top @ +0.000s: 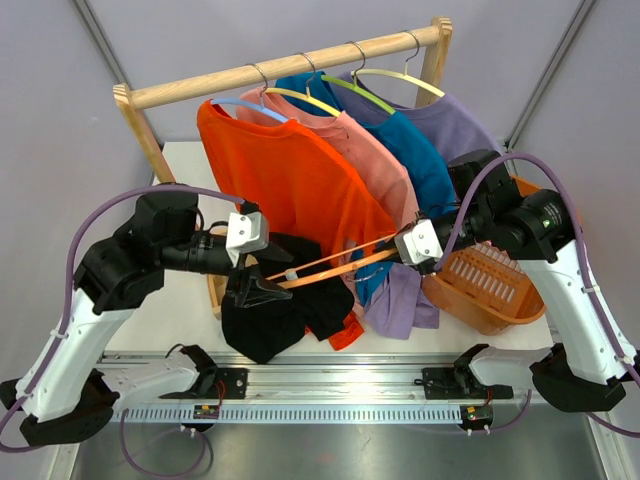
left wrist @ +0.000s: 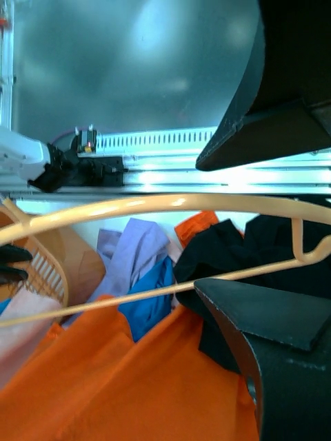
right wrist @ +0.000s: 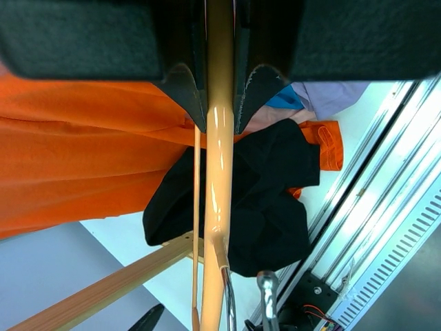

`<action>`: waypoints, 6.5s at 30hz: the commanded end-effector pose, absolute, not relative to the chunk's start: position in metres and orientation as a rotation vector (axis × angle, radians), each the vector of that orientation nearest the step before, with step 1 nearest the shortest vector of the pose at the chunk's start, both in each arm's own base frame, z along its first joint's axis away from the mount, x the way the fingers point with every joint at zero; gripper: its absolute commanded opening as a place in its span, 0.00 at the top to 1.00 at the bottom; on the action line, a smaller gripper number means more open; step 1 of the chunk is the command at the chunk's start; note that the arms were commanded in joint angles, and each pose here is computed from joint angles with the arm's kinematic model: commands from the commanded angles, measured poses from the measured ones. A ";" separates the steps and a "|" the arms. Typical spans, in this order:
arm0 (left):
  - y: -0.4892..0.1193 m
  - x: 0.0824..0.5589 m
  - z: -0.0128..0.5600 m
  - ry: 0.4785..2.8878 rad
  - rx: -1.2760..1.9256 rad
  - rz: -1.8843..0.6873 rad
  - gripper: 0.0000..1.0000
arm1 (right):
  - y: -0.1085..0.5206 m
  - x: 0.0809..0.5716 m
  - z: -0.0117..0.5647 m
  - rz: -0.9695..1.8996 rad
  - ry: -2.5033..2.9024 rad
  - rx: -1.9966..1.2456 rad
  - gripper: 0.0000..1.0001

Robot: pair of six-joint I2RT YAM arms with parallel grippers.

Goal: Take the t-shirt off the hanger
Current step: Pass the hanger from the right arm to the left, then hang the hanger back to the clothesline with the left arm

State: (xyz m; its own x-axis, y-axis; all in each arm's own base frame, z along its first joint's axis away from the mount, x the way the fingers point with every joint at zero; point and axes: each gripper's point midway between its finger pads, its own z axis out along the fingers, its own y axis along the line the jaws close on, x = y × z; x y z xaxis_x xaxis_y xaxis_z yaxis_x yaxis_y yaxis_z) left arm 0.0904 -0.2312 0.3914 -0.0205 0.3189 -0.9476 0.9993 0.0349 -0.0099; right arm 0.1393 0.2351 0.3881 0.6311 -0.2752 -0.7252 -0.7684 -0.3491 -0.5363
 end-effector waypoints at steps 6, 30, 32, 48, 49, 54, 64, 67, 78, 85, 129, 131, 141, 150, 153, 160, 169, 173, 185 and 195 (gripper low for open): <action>-0.249 0.070 0.382 1.520 1.446 -1.291 0.40 | 0.213 0.094 0.366 0.820 0.926 -2.005 1.00; -0.264 0.028 0.384 1.652 1.456 -1.676 0.61 | 0.207 0.076 0.356 0.785 0.822 -2.072 1.00; -0.264 0.026 0.385 1.664 1.462 -1.686 0.63 | 0.206 0.075 0.355 0.784 0.819 -2.075 1.00; -0.265 0.022 0.383 1.707 1.491 -1.672 1.00 | 0.205 0.072 0.353 0.794 0.822 -2.067 1.00; -0.264 0.022 0.386 1.689 1.488 -1.668 1.00 | 0.205 0.072 0.354 0.797 0.826 -2.064 1.00; -0.263 0.019 0.397 1.668 1.435 -1.677 1.00 | 0.209 0.070 0.359 0.834 0.853 -2.011 0.89; -0.251 0.010 0.413 1.604 1.344 -1.680 1.00 | 0.222 0.070 0.411 0.901 0.906 -1.799 0.37; -0.246 0.006 0.417 1.591 1.336 -1.669 1.00 | 0.223 0.080 0.445 0.825 0.901 -1.696 0.30; -0.222 0.005 0.426 1.597 1.264 -1.520 1.00 | 0.209 0.147 0.564 0.537 0.963 -1.150 0.11; -0.209 0.008 0.437 1.577 1.159 -1.451 1.00 | 0.191 0.188 0.605 0.441 1.005 -0.836 0.00; -0.145 0.084 0.435 1.608 0.275 -1.166 1.00 | 0.192 0.247 0.546 0.373 1.237 -0.659 0.01; -0.140 0.094 0.441 1.587 0.198 -1.144 1.00 | 0.193 0.247 0.545 0.378 1.241 -0.659 0.01; -0.134 0.147 0.487 1.418 -0.135 -1.110 1.00 | 0.196 0.246 0.537 0.399 1.254 -0.666 0.01; -0.117 0.188 0.541 1.272 -0.469 -1.090 1.00 | 0.195 0.242 0.531 0.418 1.260 -0.668 0.01; -0.108 0.194 0.558 1.177 -0.563 -1.110 1.00 | 0.194 0.240 0.531 0.417 1.258 -0.668 0.00; -0.088 0.199 0.574 1.038 -0.730 -1.165 1.00 | 0.192 0.236 0.531 0.423 1.245 -0.667 0.00; -0.074 0.212 0.563 1.007 -0.839 -1.144 1.00 | 0.193 0.231 0.535 0.447 1.232 -0.666 0.00; -0.079 0.227 0.557 1.015 -0.867 -1.156 1.00 | 0.191 0.227 0.537 0.452 1.224 -0.668 0.01; -0.093 0.266 0.549 1.042 -0.919 -1.290 1.00 | 0.181 0.222 0.539 0.431 1.211 -0.649 0.01; -0.087 0.250 0.530 1.051 -0.968 -1.331 0.89 | 0.188 0.224 0.533 0.450 1.213 -0.666 0.01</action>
